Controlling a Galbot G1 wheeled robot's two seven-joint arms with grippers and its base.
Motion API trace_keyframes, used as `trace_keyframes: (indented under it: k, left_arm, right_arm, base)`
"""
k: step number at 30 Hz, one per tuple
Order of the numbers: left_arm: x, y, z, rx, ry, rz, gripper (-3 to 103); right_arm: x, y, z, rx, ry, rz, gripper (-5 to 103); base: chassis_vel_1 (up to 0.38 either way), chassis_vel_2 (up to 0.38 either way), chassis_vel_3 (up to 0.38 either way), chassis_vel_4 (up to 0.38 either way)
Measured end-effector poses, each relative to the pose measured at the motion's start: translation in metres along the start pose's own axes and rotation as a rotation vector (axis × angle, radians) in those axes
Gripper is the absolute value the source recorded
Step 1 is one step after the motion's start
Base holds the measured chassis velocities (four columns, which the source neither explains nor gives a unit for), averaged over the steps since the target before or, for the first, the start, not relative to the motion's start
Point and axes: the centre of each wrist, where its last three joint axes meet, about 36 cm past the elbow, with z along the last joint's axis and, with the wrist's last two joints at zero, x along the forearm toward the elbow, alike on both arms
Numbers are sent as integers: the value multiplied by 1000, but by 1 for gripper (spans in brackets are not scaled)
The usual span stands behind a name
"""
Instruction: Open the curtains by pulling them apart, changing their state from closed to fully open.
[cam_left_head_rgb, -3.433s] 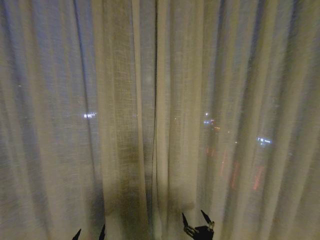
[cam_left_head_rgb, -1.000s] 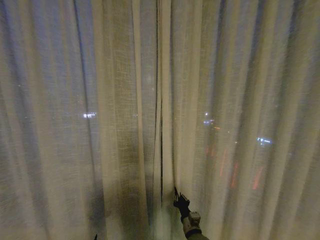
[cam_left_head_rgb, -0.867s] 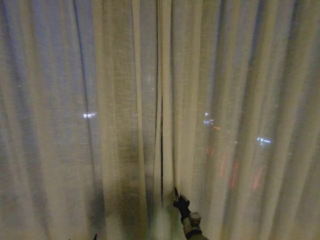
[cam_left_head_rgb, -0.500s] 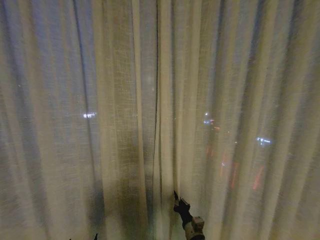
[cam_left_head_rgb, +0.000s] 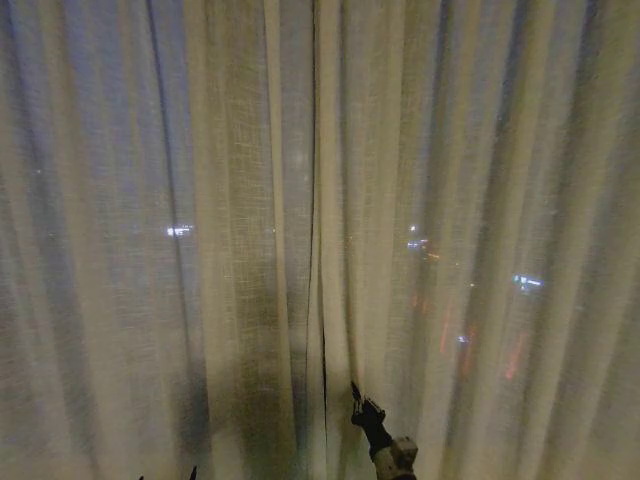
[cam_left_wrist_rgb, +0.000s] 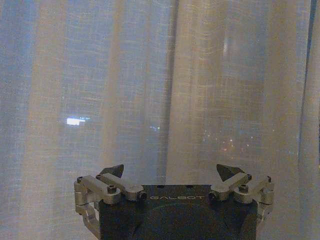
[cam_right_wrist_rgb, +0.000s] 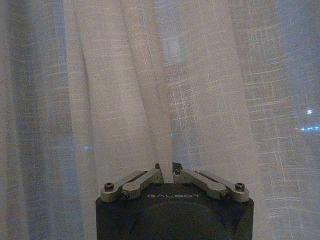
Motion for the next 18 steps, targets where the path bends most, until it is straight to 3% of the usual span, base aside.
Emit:
trace_keyframes:
  k: [11,18]
  left_arm:
    - [1,-2,-2,-1,-7,6,100]
    - [0,-3,-2,0,-9,9,100]
  right_arm:
    - [5,-3,-4,-17,-9,4,0]
    - [8,-6,-5,-16,-11,-2,0]
  base:
    - [-4,-6,5,4]
    - [-90,-91,91,105]
